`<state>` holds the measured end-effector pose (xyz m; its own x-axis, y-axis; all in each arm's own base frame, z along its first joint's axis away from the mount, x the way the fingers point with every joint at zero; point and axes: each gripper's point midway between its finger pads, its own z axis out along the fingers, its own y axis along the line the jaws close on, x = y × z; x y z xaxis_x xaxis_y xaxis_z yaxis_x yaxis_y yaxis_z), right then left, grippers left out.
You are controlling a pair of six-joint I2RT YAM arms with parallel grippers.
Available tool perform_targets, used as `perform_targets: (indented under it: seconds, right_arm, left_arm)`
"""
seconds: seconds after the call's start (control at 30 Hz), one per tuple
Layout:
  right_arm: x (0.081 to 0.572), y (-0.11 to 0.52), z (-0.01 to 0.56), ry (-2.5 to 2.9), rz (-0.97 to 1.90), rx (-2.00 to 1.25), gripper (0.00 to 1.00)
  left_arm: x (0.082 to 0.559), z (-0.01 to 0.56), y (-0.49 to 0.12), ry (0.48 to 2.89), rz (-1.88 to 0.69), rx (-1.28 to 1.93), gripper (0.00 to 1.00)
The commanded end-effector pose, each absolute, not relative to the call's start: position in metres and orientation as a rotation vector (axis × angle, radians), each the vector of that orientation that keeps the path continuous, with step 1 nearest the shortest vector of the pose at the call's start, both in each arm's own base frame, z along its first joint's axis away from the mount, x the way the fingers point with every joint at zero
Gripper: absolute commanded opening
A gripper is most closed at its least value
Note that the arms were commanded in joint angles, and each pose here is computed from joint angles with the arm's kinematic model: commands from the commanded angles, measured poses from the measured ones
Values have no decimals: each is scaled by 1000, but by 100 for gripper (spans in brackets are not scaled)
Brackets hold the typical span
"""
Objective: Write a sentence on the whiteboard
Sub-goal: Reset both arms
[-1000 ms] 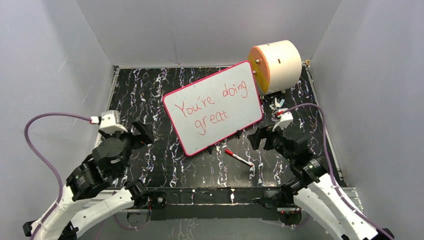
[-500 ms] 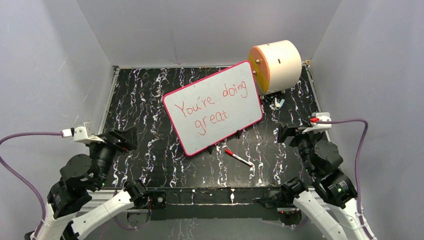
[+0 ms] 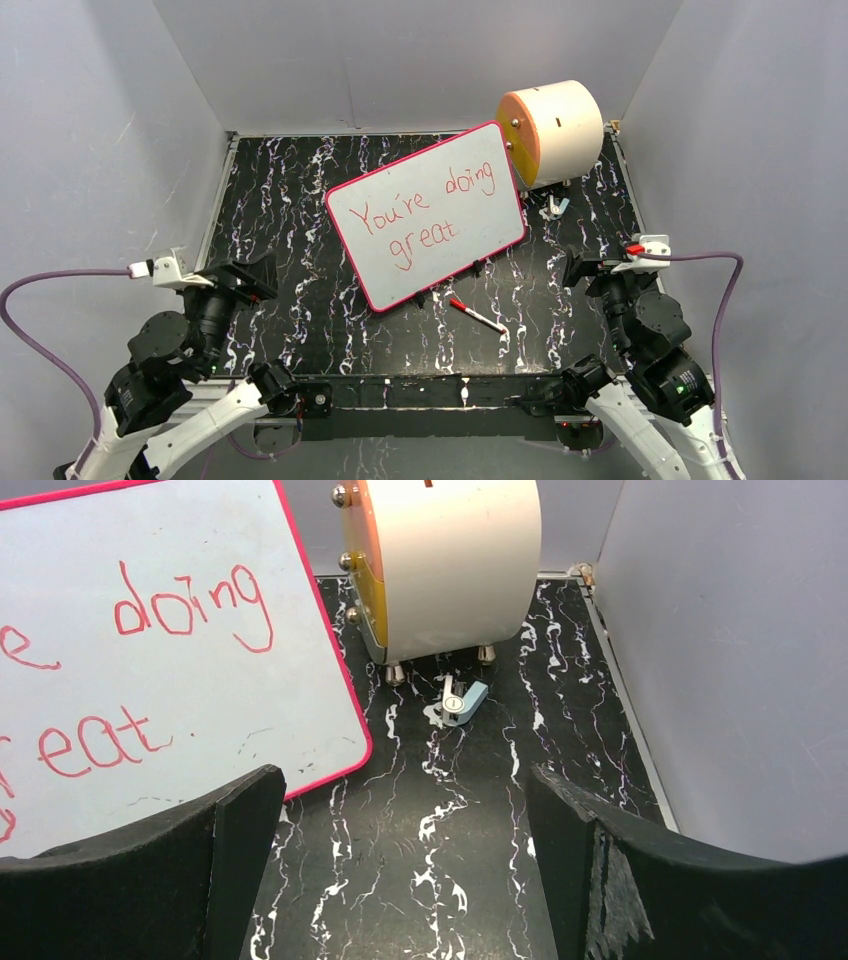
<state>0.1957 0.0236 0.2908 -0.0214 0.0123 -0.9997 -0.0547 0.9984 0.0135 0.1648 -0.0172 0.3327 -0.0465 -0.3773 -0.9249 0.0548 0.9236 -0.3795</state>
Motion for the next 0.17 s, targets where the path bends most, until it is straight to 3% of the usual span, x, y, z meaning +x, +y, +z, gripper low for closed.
perform_targets:
  seconds: [0.0, 0.13]
  right_arm:
    - [199, 21, 302, 1540, 47, -4, 99]
    - [200, 21, 302, 1540, 40, -9, 99]
  left_arm:
    - [169, 337, -16, 1562, -336, -285, 89]
    - [171, 335, -13, 1554, -325, -301, 90]
